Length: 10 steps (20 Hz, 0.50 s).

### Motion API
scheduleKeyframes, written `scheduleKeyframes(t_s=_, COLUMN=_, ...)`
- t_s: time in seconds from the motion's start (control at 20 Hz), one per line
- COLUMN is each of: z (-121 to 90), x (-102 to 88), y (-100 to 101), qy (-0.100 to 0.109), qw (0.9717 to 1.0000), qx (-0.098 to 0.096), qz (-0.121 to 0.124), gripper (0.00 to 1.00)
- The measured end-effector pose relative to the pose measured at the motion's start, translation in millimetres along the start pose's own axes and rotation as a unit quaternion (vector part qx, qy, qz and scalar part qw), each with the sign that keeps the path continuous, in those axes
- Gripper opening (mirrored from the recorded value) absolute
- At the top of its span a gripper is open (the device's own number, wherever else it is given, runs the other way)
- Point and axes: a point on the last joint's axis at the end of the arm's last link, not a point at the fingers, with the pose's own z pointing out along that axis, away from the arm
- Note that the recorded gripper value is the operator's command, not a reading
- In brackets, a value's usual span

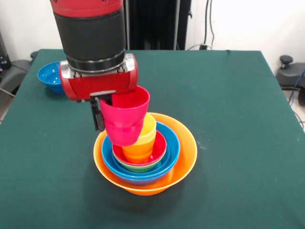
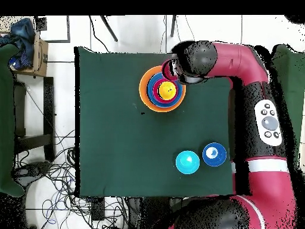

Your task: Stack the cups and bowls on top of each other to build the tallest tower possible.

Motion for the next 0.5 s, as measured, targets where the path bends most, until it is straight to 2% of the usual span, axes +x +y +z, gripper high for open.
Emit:
scheduleKeyframes(t_s=0.3, z=13, x=4.0, y=3, qy=0.008, qw=1.0000, qx=-0.005, qz=-0.001, gripper=0.00)
scheduleKeyframes(t_s=0.5, z=14, x=3.7, y=4, qy=0.007, qw=0.9999, qx=-0.007, qz=-0.002, gripper=0.00)
